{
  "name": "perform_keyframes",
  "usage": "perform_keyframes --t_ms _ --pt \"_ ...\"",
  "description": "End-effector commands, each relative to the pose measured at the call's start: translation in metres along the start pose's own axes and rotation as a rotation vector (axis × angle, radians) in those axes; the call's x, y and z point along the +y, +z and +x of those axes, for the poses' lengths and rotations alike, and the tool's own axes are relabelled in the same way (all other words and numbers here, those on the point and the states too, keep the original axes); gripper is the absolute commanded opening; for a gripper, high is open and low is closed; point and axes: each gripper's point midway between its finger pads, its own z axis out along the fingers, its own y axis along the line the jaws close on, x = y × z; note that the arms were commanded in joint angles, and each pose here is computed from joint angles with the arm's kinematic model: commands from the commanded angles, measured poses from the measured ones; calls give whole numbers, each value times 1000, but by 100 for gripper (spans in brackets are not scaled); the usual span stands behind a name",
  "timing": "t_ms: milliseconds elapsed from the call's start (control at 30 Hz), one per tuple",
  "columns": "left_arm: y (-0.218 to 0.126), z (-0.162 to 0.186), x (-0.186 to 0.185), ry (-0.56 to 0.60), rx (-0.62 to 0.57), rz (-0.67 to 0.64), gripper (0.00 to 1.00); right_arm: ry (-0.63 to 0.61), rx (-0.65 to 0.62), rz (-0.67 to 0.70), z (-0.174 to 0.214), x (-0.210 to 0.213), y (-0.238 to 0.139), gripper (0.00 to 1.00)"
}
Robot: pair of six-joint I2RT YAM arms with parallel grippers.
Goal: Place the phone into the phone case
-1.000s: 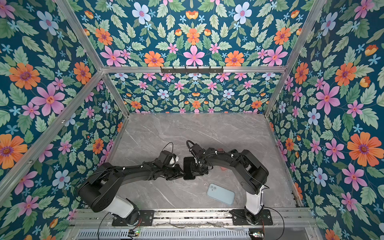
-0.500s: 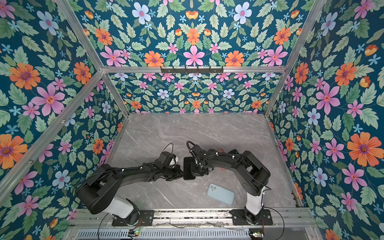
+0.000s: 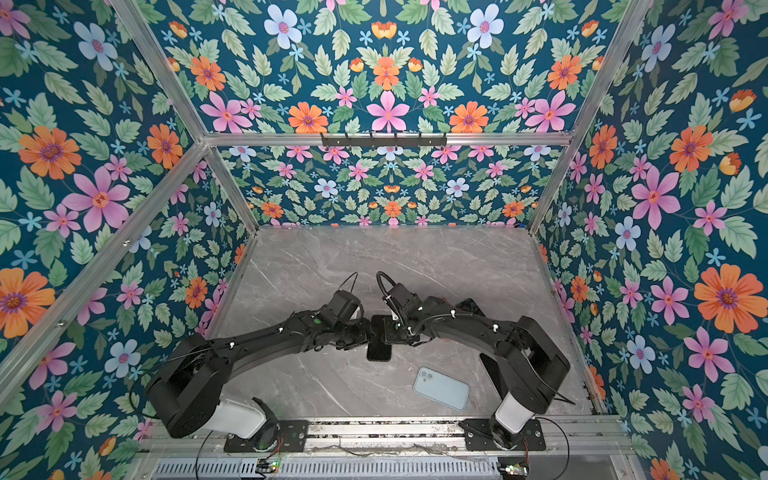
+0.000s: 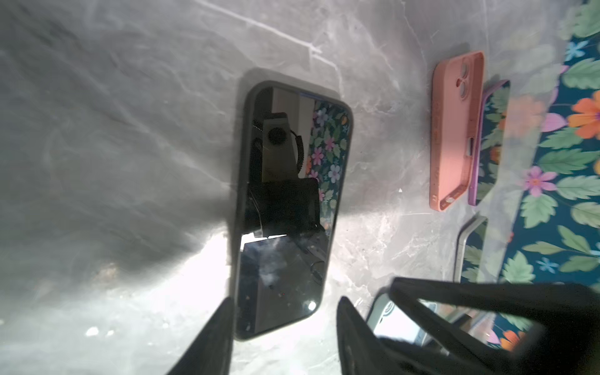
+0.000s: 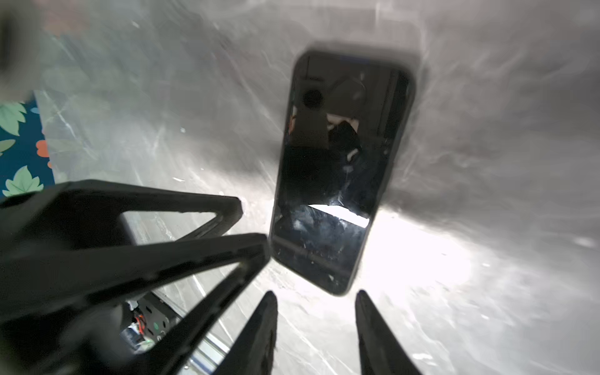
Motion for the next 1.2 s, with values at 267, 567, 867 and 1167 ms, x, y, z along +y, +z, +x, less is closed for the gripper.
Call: perform_keyframes --t_ms 267,567,867,1167 --pt "12 1 0 53 28 -268 79 -119 -256 265 0 -72 -52 81" --pt "30 8 0 72 94 -370 89 -73 -349 233 11 -89 -58 99" --pt "46 11 5 62 133 -438 96 -60 -322 211 11 -90 -46 99" --pt "59 12 16 69 158 -492 94 -57 -281 196 8 -83 -33 99"
